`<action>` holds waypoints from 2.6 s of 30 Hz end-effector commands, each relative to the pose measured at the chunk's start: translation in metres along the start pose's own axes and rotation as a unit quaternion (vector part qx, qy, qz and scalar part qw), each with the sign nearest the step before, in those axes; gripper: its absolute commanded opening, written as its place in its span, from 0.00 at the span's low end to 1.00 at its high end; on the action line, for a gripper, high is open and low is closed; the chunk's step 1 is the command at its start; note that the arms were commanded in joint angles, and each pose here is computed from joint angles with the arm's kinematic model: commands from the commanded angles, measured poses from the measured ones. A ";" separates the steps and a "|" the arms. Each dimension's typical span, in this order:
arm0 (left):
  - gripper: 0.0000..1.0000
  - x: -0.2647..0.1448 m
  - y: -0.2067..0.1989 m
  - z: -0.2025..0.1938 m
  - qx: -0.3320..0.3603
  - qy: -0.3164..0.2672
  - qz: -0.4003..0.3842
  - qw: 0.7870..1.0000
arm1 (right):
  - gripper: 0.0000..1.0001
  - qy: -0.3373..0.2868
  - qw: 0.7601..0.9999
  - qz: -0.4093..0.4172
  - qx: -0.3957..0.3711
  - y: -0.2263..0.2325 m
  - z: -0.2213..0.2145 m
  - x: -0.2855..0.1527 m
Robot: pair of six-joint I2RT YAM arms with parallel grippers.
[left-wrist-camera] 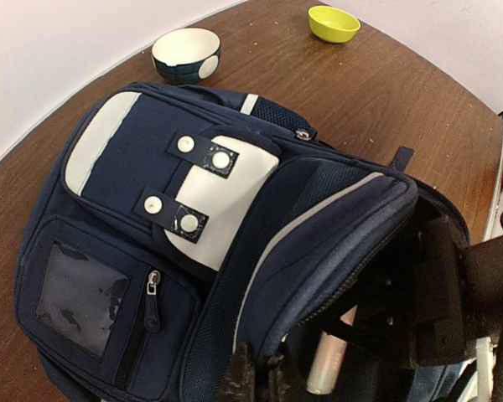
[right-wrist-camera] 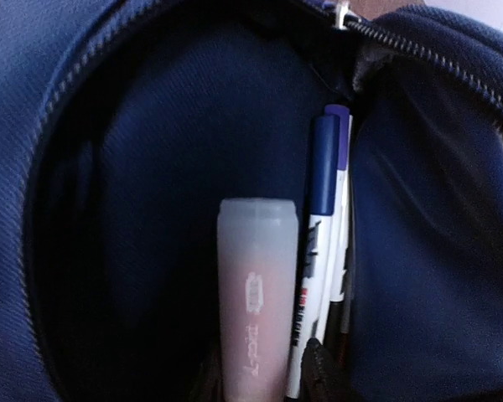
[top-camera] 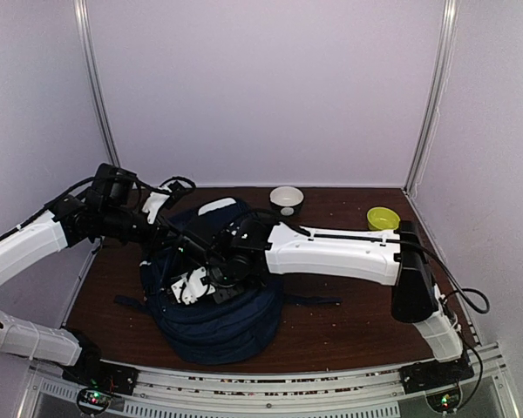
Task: Pack the student bag
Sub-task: Place the pencil case in the upper front pocket of the bag, then set the student bag in the upper front pocket, then grab the upper front pocket of the student bag.
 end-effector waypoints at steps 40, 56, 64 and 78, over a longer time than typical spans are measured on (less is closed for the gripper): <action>0.00 0.086 -0.087 0.018 0.001 0.041 -0.085 0.996 | 0.41 -0.027 0.964 -0.010 0.264 0.079 -0.158 -0.033; 0.36 0.005 -0.067 -0.066 -0.056 0.009 0.045 0.997 | 0.42 -0.157 0.937 0.121 0.289 0.115 -0.153 -0.073; 0.35 0.014 -0.048 -0.115 -0.088 0.054 0.096 0.990 | 0.42 -0.170 0.931 0.144 0.288 0.118 -0.148 -0.074; 0.34 0.052 -0.046 -0.147 -0.068 0.126 0.093 0.985 | 0.40 -0.167 0.930 0.142 0.294 0.117 -0.149 -0.071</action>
Point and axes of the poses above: each gripper's point midway between its finger pads, its own x axis out along the fingers, its own y axis along the line the jaws close on, z = x × y, the point moved 5 cm from there along -x, back along the fingers, and after that the axes turned 9 degrees about -x, right-handed, at the moved point
